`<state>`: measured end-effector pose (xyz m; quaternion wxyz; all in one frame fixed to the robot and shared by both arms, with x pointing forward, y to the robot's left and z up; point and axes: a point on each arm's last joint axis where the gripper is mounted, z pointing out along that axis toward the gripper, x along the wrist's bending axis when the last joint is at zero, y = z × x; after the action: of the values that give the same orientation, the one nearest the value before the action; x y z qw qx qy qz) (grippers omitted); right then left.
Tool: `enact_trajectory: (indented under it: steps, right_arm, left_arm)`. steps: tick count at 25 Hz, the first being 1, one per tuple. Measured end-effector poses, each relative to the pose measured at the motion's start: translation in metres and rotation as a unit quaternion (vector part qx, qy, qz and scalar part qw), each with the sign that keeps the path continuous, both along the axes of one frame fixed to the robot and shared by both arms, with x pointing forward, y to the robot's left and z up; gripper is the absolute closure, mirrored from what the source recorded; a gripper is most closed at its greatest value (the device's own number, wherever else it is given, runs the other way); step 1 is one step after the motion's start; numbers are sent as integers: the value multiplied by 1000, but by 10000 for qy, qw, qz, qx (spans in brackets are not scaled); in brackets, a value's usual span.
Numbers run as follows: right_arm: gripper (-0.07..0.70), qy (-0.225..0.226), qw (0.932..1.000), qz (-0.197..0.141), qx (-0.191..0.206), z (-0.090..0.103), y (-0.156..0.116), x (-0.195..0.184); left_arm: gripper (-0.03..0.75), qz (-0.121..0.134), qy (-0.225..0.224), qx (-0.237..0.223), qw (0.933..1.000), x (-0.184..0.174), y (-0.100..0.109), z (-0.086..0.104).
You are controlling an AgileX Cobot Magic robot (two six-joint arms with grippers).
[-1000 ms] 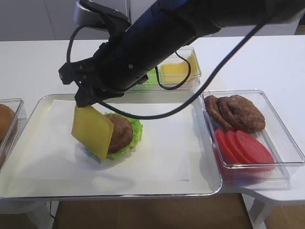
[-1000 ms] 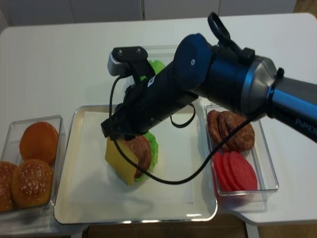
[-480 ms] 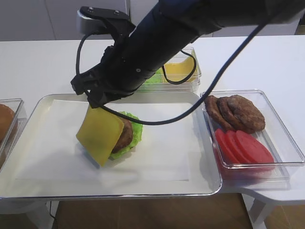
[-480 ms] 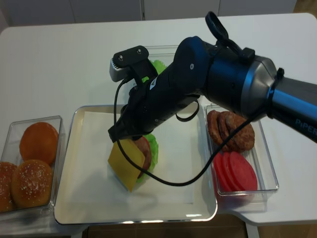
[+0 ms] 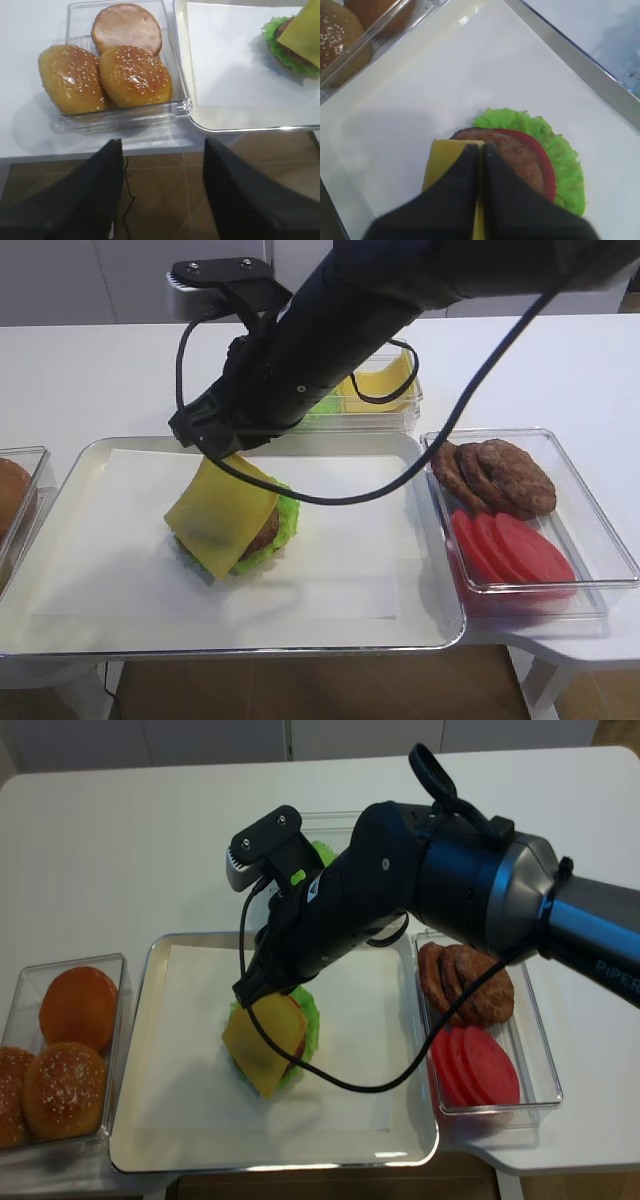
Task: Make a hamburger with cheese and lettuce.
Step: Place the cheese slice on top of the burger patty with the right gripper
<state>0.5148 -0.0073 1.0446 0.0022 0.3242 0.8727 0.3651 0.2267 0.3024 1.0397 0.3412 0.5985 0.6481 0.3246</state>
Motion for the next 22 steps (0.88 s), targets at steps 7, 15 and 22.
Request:
enact_trajectory:
  steps: [7, 15, 22]
  right_arm:
    - [622, -22, 9999, 41, -114, -10, 2, 4]
    - [622, -275, 9995, 91, -84, -9, 3, 7]
    - [622, -206, 9996, 95, -157, -18, 5, 9]
  left_arm:
    - [334, 0, 0, 0, 10000, 0, 0, 0]
    - [334, 0, 0, 0, 10000, 0, 0, 0]
    - [334, 0, 0, 0, 10000, 0, 0, 0]
